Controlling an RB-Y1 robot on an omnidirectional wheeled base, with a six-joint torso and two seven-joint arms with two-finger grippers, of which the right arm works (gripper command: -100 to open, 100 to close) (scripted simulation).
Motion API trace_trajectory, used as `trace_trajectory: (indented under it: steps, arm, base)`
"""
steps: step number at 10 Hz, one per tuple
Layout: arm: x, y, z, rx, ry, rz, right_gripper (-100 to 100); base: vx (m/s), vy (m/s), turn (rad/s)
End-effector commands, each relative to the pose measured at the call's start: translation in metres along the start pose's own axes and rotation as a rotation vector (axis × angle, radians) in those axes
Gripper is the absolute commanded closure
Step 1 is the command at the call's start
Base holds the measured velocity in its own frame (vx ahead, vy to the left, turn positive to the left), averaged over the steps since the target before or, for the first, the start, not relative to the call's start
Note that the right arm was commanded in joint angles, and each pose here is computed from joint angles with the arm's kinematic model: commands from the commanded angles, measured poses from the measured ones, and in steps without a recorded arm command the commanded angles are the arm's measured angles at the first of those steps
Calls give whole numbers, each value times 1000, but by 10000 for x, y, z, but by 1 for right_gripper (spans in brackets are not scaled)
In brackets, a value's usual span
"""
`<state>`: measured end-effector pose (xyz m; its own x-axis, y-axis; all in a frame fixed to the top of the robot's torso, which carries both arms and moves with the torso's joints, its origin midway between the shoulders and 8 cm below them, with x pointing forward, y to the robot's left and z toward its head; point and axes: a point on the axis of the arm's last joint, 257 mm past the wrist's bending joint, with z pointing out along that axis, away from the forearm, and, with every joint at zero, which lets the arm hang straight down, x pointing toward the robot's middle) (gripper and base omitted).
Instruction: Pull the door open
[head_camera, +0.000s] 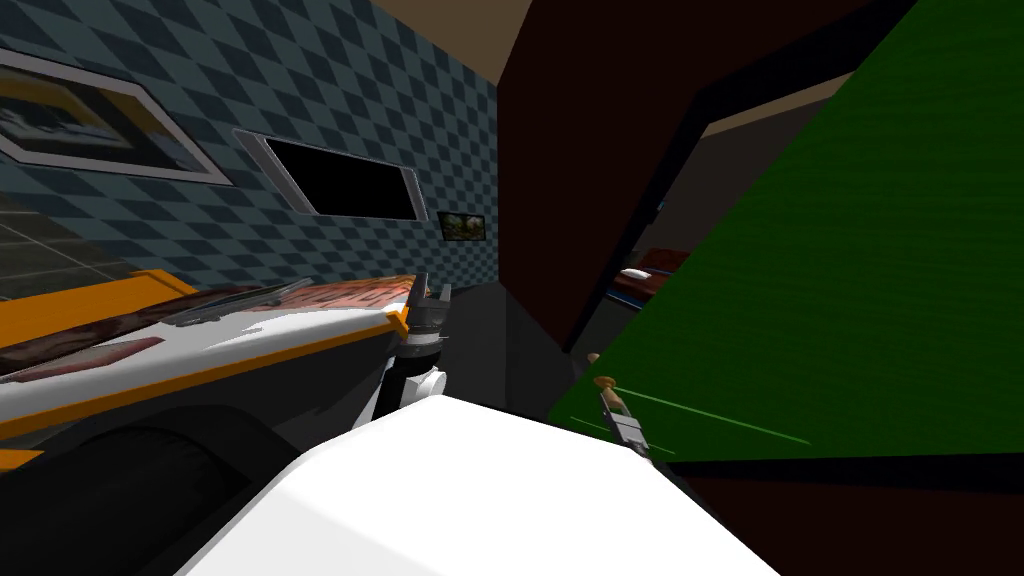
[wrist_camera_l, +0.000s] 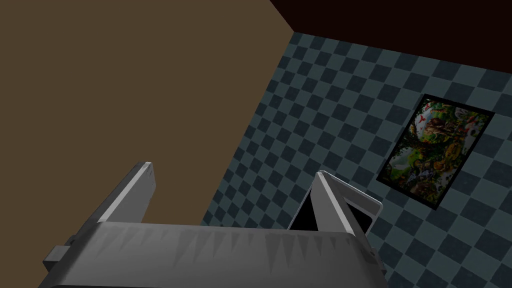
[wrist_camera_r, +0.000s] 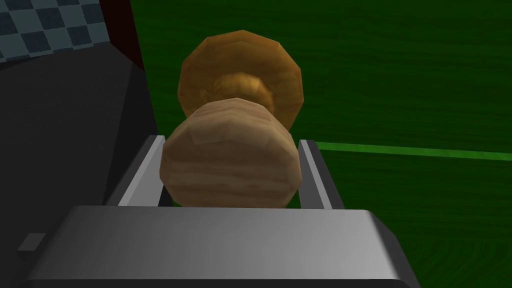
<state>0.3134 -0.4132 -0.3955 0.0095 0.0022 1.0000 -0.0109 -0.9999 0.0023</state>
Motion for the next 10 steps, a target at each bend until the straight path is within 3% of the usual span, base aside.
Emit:
trace_trajectory:
  steps: [1,6,10]
  arm:
    - [11,1,-86,18,4,0,100]
    - [34,7,-263,60,9,2,100]
    - [-2,-2,-295,68,-1,2,100]
  base:
    - [-235,-78,162]
    - [-194,-47,116]
    - [-132,-39,99]
